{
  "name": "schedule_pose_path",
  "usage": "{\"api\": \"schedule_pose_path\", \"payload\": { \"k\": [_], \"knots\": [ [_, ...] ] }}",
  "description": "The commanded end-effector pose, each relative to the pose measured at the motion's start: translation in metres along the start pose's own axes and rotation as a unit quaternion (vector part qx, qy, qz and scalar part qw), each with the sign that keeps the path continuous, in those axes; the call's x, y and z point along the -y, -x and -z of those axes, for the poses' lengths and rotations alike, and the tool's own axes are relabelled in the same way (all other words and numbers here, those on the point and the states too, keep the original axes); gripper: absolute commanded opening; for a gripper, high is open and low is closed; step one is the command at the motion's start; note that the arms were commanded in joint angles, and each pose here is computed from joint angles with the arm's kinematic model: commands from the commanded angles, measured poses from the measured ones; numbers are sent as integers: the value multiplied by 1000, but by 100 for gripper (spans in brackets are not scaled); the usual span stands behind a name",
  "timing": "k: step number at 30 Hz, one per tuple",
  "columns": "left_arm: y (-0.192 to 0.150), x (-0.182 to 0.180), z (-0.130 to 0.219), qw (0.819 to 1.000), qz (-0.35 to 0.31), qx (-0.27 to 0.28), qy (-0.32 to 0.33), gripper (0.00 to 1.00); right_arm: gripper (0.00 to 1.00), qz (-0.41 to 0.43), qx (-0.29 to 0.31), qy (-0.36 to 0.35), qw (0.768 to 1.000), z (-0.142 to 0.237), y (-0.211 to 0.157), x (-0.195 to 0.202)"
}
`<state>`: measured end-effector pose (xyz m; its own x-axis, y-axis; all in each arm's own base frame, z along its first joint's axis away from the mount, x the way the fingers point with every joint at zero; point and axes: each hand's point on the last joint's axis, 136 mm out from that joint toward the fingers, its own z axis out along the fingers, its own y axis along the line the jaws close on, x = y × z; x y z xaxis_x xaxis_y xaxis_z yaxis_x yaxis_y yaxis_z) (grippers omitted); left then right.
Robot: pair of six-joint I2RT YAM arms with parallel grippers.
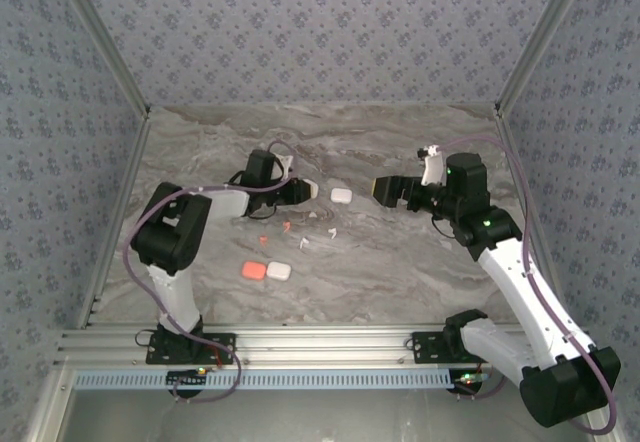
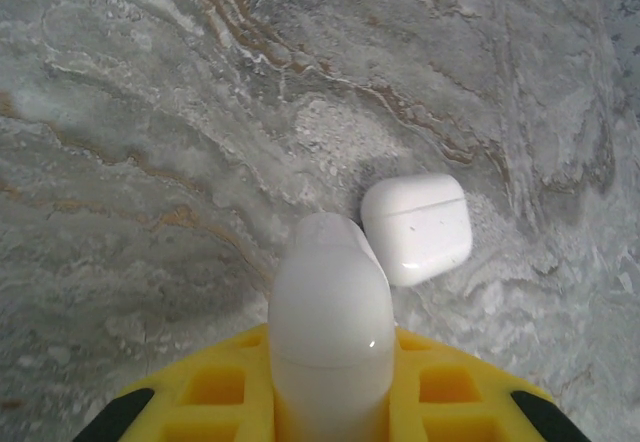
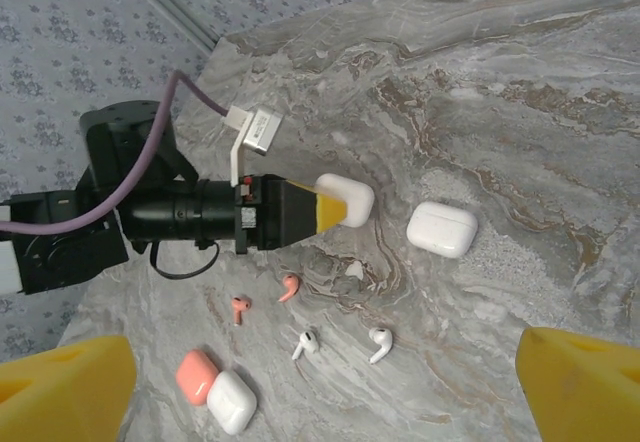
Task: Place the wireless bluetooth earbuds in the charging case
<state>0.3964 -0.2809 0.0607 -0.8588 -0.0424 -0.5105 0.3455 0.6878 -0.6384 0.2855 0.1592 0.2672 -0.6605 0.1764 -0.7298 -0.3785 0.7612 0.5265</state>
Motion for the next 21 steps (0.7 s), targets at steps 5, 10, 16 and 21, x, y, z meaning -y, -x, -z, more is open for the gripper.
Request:
{"api": "schedule_pose_path", "payload": {
  "k": [5,10,16,21],
  "knots": [
    [-4,0,-20,999,43,-26,-11,21,100,-9,2,-11,1000,5,-1,4],
    [-7,-8,-23,998,49,-30,3,37,100,-2,2,-13,1000,6,0,3],
    [-5,-17,-16,998,42,-24,36,45,100,0,-2,-20,1000,6,-1,5],
    [7,-15,1,998,29,0,51,49,100,11,-5,-7,1000,7,-1,0]
  ]
}}
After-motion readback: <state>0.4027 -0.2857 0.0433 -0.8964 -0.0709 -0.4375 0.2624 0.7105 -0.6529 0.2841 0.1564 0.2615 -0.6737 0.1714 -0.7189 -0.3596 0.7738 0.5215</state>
